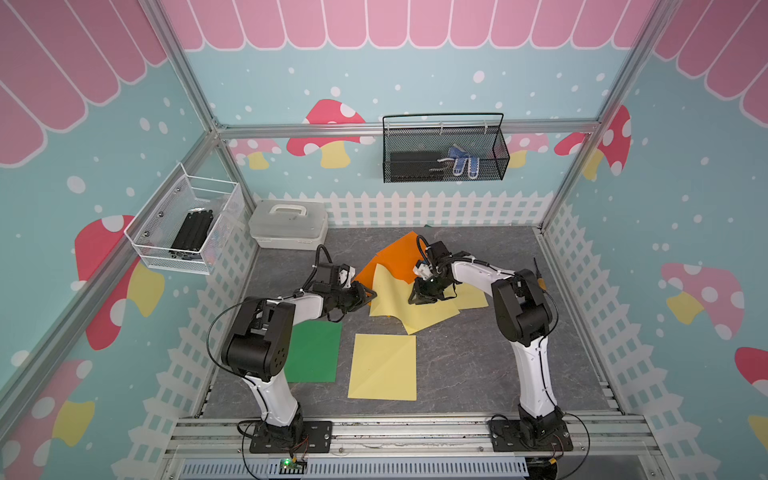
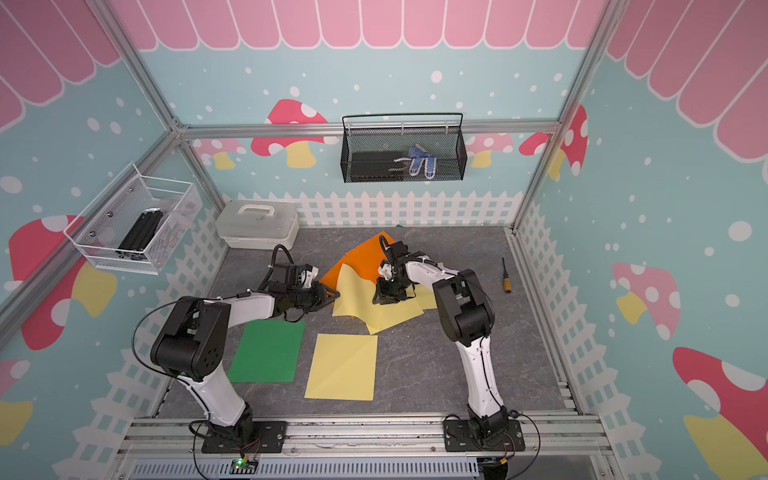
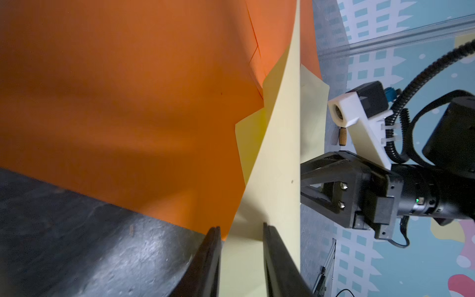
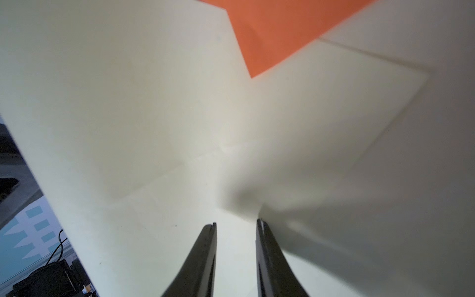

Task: Sort the scattered colored papers by color
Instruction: Pick up the colored paper from the center of the board.

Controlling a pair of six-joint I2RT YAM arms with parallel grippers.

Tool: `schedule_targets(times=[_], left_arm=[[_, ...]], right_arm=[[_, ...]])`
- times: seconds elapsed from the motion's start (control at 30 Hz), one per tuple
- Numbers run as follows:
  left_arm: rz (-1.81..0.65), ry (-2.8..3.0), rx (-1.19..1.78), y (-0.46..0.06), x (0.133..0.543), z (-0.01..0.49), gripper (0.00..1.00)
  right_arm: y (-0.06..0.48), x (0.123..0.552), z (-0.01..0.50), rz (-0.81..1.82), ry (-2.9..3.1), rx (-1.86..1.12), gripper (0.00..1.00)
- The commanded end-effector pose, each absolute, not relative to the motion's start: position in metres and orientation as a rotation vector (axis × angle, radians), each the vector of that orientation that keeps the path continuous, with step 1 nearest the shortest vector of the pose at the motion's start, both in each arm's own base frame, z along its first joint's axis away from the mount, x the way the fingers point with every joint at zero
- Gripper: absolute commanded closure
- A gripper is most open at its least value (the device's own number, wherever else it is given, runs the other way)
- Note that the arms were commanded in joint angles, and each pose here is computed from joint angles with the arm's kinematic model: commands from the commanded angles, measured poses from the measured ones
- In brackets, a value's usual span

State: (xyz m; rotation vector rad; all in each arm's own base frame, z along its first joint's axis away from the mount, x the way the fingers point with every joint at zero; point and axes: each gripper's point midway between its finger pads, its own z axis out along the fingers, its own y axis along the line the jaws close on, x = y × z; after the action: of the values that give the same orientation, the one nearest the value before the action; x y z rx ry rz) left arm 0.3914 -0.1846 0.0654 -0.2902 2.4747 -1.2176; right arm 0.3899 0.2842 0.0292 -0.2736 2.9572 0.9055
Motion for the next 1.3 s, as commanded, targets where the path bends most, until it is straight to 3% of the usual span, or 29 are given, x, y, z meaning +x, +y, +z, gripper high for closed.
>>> schedule_targets(times=[0.0,0.33,0.83,1.13,1.27], left_arm=[[-1.318,2.377,-0.258,-0.191,0.396,0.081,0.69],[-1.467,2.225,-0.112,-0.205,0.402,0.113,0.67],[-1.316,2.376,-0.123,-0.198,0.404,0.082,0.68],[-1.201,2.479,-0.059,-0.205,0.408,0.07,0.83],[-1.148,2.533,-0.036,-0.209,0.407,0.062,0.94]], right_arm=[[0.281,0.378,0.006,0.857,3.035,-0.287,0.71],[0.281,0.379,0.006,0.863,3.031,-0.289,0.71],[0.28,0.378,0.006,0.861,3.034,-0.288,0.71],[0.281,0.377,0.005,0.86,3.037,-0.294,0.71],[0.28,0.376,0.006,0.858,3.036,-0.298,0.71]])
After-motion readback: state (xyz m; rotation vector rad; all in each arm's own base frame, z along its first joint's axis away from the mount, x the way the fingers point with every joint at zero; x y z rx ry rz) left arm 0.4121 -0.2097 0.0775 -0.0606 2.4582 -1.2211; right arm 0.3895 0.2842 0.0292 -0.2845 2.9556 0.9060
